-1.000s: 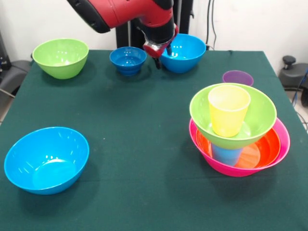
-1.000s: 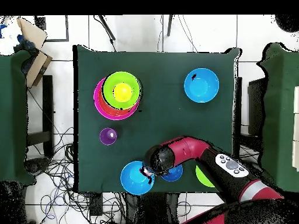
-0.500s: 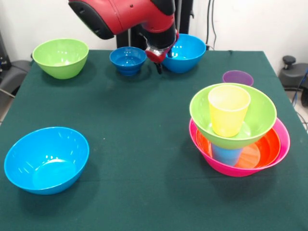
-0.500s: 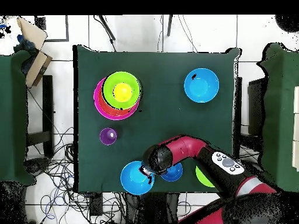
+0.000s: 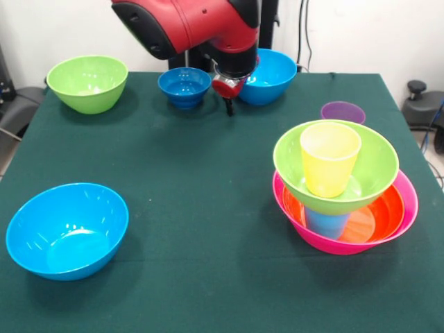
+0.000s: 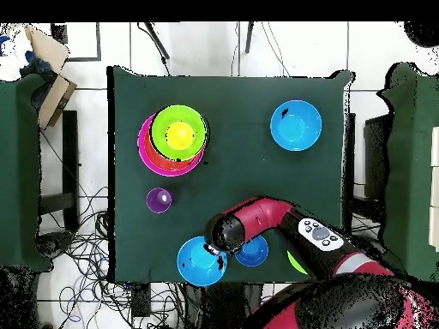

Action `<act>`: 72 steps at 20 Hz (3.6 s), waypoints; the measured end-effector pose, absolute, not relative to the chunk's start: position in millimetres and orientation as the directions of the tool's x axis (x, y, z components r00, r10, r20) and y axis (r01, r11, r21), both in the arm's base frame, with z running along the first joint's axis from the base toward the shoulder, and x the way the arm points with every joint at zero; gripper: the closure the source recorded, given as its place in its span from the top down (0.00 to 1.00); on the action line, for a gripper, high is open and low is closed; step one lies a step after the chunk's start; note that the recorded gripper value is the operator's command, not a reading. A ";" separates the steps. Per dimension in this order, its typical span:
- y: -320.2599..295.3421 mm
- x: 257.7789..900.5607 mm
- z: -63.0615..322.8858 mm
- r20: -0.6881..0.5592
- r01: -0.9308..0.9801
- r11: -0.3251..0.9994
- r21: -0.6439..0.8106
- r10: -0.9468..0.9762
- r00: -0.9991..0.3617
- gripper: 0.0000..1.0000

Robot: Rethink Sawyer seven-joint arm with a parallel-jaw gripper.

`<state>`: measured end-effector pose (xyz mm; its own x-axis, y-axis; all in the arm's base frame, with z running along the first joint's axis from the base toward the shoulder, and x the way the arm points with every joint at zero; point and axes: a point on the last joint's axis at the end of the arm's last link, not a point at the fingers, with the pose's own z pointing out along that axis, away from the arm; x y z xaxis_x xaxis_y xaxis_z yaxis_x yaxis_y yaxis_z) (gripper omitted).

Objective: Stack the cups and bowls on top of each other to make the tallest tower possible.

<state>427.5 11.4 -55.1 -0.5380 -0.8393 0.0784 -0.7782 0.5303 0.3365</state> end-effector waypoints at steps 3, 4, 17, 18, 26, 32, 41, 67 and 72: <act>10.8 427.4 -55.2 0.077 -0.778 0.532 0.334 -0.838 -0.541 1.00; 10.6 427.4 -55.2 0.077 -0.777 0.533 0.334 -0.837 -0.541 1.00; 9.4 425.3 -48.1 0.045 -0.760 0.552 0.344 -0.818 -0.574 0.00; 5.9 427.9 -48.4 0.028 -0.757 0.562 0.334 -0.809 -0.588 0.00; -3.0 439.5 -38.7 0.012 -0.757 0.582 0.296 -0.795 -0.606 0.00; -10.0 459.3 -20.8 0.008 -0.734 0.623 0.272 -0.764 -0.645 0.00; -11.2 491.0 8.2 -0.023 -0.681 0.682 0.265 -0.702 -0.712 0.00; -30.6 585.9 116.5 0.082 -0.531 0.761 0.372 -0.597 -0.798 0.00; -32.9 621.9 141.2 0.039 -0.497 0.773 0.395 -0.554 -0.832 0.00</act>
